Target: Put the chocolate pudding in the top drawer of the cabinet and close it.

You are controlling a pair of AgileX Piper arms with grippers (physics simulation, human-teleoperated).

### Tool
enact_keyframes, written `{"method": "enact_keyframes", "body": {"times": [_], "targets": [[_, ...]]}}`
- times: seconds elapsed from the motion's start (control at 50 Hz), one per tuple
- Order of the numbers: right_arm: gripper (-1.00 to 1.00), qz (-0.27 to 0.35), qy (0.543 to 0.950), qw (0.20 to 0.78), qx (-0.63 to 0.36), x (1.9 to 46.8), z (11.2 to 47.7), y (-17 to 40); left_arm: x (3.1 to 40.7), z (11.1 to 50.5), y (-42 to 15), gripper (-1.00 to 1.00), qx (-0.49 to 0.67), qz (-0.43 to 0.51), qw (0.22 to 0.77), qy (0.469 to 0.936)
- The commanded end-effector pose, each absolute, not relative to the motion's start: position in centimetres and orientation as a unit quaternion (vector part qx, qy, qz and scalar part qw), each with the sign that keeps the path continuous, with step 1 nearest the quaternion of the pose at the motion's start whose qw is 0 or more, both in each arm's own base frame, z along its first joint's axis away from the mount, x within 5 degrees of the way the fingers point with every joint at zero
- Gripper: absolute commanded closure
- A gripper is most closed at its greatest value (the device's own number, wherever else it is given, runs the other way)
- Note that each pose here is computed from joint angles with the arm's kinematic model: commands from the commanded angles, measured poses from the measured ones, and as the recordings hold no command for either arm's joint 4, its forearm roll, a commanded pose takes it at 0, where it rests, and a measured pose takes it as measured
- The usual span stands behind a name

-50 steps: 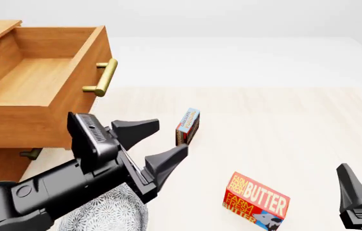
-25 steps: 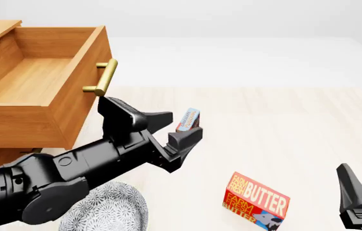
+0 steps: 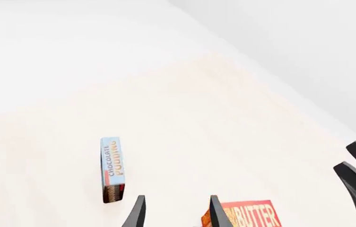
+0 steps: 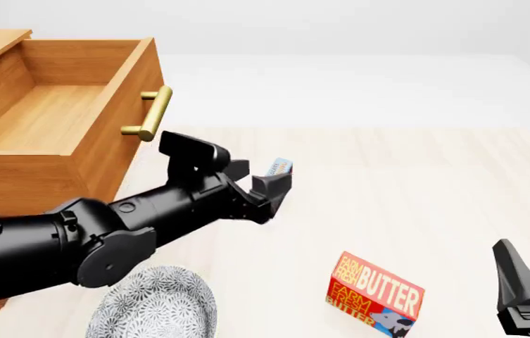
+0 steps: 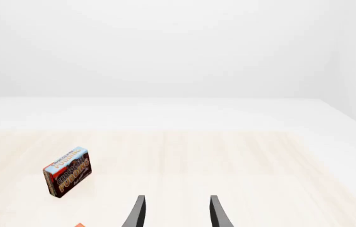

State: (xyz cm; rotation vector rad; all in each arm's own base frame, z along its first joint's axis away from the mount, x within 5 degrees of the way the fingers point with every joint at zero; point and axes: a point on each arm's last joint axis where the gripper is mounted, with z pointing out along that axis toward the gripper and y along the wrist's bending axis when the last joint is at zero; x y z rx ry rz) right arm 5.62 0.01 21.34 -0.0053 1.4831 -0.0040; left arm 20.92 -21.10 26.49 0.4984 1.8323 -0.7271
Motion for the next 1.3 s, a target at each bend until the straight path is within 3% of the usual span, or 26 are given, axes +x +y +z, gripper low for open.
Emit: {"method": "enact_keyframes", "body": {"times": [0.02,1.3], "targets": [[-1.0,-0.002,0.675,0.737,-0.002,5.6,21.3,0.0,22.4,25.6,-20.7,-1.0,0.196,-0.283,0.515,0.785],[-1.0,-0.002,0.675,0.737,-0.002,5.6,21.3,0.0,26.3,21.9,-20.4,-1.0,0.183,-0.227,0.483,0.826]]}}
